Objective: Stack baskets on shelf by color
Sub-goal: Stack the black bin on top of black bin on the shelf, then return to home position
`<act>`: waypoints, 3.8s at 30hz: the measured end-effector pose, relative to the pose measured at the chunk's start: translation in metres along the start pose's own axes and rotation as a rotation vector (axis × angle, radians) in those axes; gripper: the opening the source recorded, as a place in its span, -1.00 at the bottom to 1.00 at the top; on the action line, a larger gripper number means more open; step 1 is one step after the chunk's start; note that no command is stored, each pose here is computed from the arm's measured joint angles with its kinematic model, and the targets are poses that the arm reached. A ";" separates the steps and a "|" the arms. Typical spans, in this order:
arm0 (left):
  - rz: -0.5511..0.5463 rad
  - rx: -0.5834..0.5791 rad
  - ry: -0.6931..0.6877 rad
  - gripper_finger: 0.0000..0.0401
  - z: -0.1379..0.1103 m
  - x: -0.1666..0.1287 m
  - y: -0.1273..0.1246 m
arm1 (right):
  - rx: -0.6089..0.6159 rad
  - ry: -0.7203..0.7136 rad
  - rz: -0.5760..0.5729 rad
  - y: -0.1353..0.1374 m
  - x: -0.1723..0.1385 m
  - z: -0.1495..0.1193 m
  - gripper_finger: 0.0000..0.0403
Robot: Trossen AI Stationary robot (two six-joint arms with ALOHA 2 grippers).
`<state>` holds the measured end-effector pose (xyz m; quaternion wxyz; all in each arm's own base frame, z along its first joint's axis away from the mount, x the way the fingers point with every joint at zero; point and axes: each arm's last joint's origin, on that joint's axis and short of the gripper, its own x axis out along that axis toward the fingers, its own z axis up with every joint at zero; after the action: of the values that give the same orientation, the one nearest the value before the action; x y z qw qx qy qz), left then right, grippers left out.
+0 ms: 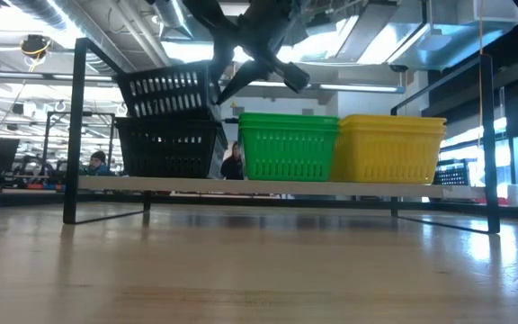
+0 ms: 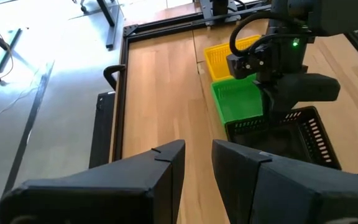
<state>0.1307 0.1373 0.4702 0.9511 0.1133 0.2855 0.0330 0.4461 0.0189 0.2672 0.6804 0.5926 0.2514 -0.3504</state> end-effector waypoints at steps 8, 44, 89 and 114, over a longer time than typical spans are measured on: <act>0.039 -0.001 0.035 -0.63 -0.001 0.000 0.001 | -0.003 0.006 -0.016 -0.002 0.000 0.000 -0.62; 0.038 -0.006 0.035 -0.63 -0.001 0.000 0.001 | -0.017 0.037 -0.012 -0.001 0.005 0.008 -0.65; 0.055 -0.007 0.051 -0.63 -0.002 0.000 0.002 | -0.064 -0.068 0.029 0.018 -0.014 0.020 -0.52; 0.123 -0.088 0.113 -0.81 -0.001 0.001 0.000 | -1.005 -0.322 0.041 0.064 -0.152 0.093 -0.95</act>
<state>0.1308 0.1379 0.4686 0.9338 0.0867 0.3293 0.1100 0.3933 -0.0420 0.4390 0.9173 0.1368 0.2690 -0.2597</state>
